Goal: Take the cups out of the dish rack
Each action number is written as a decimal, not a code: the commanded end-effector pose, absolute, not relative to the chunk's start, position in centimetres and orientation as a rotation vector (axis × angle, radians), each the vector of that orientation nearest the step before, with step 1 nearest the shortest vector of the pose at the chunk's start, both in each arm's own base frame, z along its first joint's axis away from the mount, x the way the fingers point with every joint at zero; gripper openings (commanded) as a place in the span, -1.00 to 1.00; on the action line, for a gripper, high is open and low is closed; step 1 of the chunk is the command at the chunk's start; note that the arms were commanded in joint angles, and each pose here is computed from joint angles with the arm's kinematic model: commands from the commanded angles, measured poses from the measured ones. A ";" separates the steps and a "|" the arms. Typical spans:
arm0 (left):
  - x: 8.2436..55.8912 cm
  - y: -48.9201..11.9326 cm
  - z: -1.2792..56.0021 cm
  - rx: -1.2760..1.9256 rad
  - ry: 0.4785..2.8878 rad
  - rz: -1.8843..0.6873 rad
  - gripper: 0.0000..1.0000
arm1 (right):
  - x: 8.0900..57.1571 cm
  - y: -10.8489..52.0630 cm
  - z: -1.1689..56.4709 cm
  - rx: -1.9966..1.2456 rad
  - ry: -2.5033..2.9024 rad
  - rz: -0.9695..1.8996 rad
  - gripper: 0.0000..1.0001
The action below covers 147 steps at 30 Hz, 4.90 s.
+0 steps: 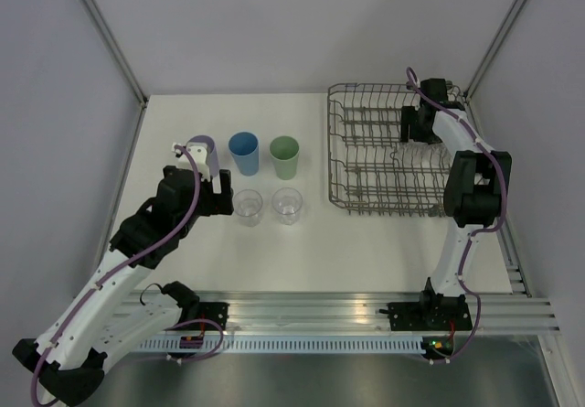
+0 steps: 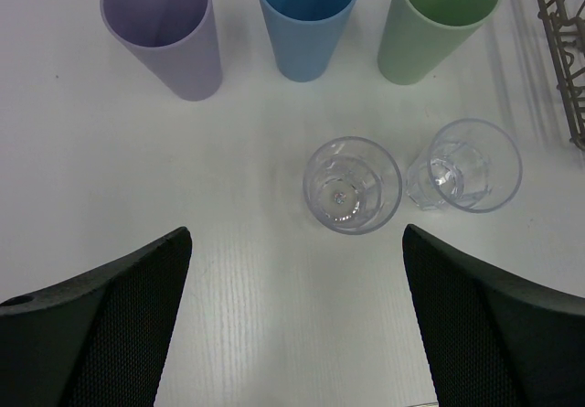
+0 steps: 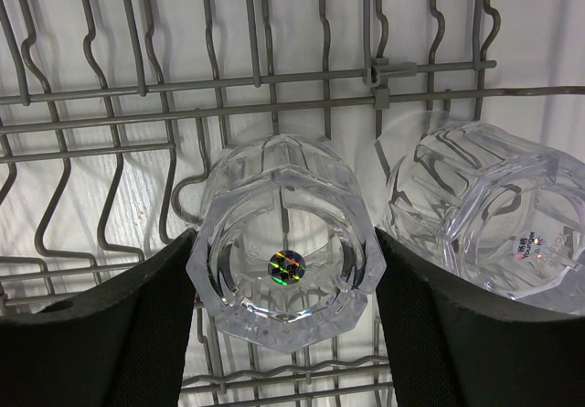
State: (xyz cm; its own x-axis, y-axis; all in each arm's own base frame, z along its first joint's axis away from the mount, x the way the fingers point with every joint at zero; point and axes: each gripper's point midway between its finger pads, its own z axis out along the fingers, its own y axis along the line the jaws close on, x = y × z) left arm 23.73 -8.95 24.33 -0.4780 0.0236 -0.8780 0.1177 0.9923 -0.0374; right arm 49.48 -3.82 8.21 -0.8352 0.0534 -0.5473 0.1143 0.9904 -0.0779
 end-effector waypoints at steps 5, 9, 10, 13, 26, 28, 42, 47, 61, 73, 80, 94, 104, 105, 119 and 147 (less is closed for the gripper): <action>24.1 -9.4 24.9 0.123 2.030 -0.132 0.99 | 50.1 -4.0 9.5 0.110 2.534 -0.125 0.09; 24.1 -9.4 25.0 0.121 2.030 -0.131 0.99 | 50.0 -4.0 11.3 0.114 2.502 -0.129 0.03; 24.1 -9.4 25.1 0.121 2.028 -0.134 0.99 | 50.0 -4.0 12.2 0.113 2.482 -0.129 0.02; 24.1 -9.4 25.2 0.121 2.024 -0.135 0.99 | 49.7 -4.0 14.1 0.126 2.447 -0.128 -0.02; 23.6 -11.3 28.6 0.115 1.963 -0.301 0.99 | 47.3 2.2 23.6 0.069 2.200 0.218 -0.10; 23.2 -12.9 29.6 0.137 1.940 -0.414 0.99 | 46.0 4.9 25.9 0.020 2.114 0.394 -0.13; 20.7 -21.8 39.0 0.207 1.538 -1.144 0.99 | 33.3 16.4 37.6 -0.243 1.582 1.205 -0.15; 19.0 -24.2 42.6 0.254 1.399 -1.405 0.99 | 28.8 19.6 39.6 -0.301 1.463 1.377 -0.17; 16.0 -26.6 45.0 0.378 1.283 -1.759 0.85 | 20.3 26.6 43.2 -0.444 1.233 1.702 -0.19; 15.6 -27.1 44.5 0.426 1.328 -1.767 -0.49 | 20.7 28.3 42.4 -0.463 1.277 1.658 -0.18; 17.1 -26.9 43.1 0.390 1.405 -1.644 -0.95 | 21.1 28.3 41.6 -0.462 1.312 1.592 0.40; 23.5 -18.3 35.1 0.104 1.818 -0.786 -0.95 | 25.8 23.9 36.0 -0.336 1.630 1.017 0.96; 26.8 -12.0 27.3 -0.030 2.196 -0.266 -0.95 | 25.5 21.8 33.7 -0.366 1.709 0.862 0.96; 27.4 -11.0 26.5 -0.064 2.223 -0.231 -0.95 | 25.4 21.6 33.7 -0.368 1.708 0.852 0.96; 28.1 -8.5 16.0 0.009 2.631 -0.039 -0.95 | 24.1 20.3 32.2 -0.436 1.745 0.771 0.96; 28.6 -7.9 8.1 0.052 2.844 0.046 -0.90 | 22.6 18.0 31.1 -0.484 1.752 0.661 0.96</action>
